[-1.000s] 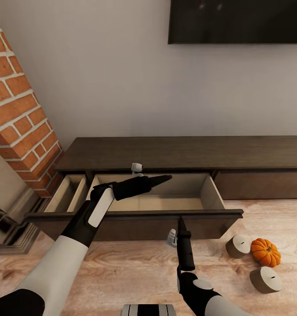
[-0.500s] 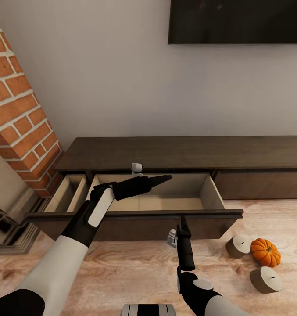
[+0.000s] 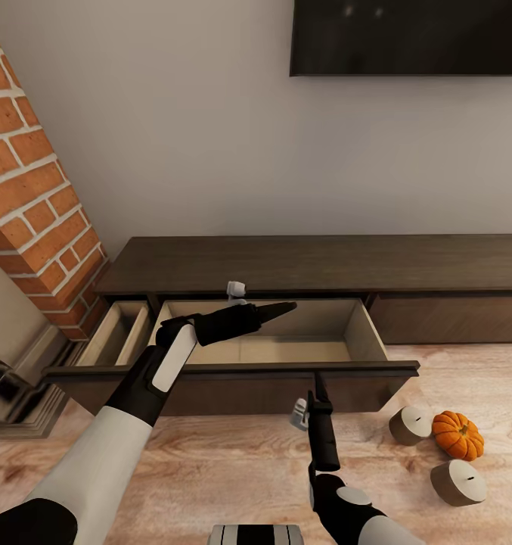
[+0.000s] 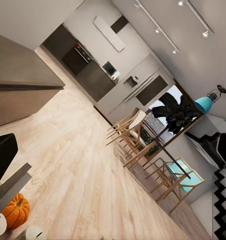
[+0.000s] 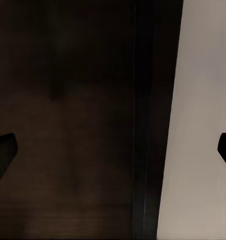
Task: Place each of the two pumpkins and all three candles from the living room inside a cabinet in the living room (use any cabinet), then make sure every cabinet is closed, and position the cauldron so it is next to a table in the living room.
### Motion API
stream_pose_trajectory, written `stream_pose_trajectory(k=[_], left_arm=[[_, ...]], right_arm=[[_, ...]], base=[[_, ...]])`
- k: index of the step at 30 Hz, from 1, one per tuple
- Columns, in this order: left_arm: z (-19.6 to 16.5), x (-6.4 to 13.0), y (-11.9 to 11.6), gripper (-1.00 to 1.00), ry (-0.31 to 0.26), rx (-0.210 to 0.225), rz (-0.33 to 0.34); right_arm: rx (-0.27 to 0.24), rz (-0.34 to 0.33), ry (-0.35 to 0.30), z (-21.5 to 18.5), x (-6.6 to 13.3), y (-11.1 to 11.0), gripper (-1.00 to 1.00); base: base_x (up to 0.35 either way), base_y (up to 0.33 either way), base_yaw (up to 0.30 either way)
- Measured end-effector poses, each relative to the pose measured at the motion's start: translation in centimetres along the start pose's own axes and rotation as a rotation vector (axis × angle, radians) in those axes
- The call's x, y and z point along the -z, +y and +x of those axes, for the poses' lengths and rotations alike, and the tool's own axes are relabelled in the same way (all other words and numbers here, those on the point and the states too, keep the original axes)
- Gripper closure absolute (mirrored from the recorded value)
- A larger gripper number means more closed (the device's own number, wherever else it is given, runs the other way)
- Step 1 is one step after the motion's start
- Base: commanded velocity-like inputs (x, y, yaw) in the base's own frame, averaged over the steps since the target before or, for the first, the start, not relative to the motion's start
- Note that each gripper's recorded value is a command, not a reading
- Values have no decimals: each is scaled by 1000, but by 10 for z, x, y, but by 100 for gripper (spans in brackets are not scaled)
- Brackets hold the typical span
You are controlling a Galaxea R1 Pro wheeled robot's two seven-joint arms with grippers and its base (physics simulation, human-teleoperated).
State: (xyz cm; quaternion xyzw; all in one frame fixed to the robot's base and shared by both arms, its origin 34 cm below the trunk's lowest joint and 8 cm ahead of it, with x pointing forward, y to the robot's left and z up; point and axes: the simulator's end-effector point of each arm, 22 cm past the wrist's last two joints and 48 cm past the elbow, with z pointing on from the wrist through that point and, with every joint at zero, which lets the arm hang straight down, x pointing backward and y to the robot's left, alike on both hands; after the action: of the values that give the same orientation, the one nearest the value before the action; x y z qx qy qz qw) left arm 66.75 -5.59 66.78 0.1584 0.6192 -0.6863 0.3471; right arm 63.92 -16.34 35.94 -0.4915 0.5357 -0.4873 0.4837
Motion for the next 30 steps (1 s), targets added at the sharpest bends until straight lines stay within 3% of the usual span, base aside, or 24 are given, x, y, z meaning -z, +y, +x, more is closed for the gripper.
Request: stream_pose_trajectory(k=[6,11,16,20,24,30], left_arm=[[0,0,0,-100,0,0,0],[1,-1,0,-100,2,2,1],[3,-2,0,-100,7,3,2],[4,-2,1,-100,8,8,0],[5,-2,2,-100,8,10,-1],[5,-2,3,-100,8,11,-3]], right_arm=[[29,10,58,41,-3,0,-100],[60,55,181,106,1,-7,-100],[90,69,215,135,9,-8,-100],[103,135,305,173,14,-25,-100],[105,168,340,187,14,-35,-100],[186,305,404,201,-3,-90,-100]], base=[[0,0,0],[0,0,0],[0,0,0],[0,0,0],[0,0,0],[0,0,0]])
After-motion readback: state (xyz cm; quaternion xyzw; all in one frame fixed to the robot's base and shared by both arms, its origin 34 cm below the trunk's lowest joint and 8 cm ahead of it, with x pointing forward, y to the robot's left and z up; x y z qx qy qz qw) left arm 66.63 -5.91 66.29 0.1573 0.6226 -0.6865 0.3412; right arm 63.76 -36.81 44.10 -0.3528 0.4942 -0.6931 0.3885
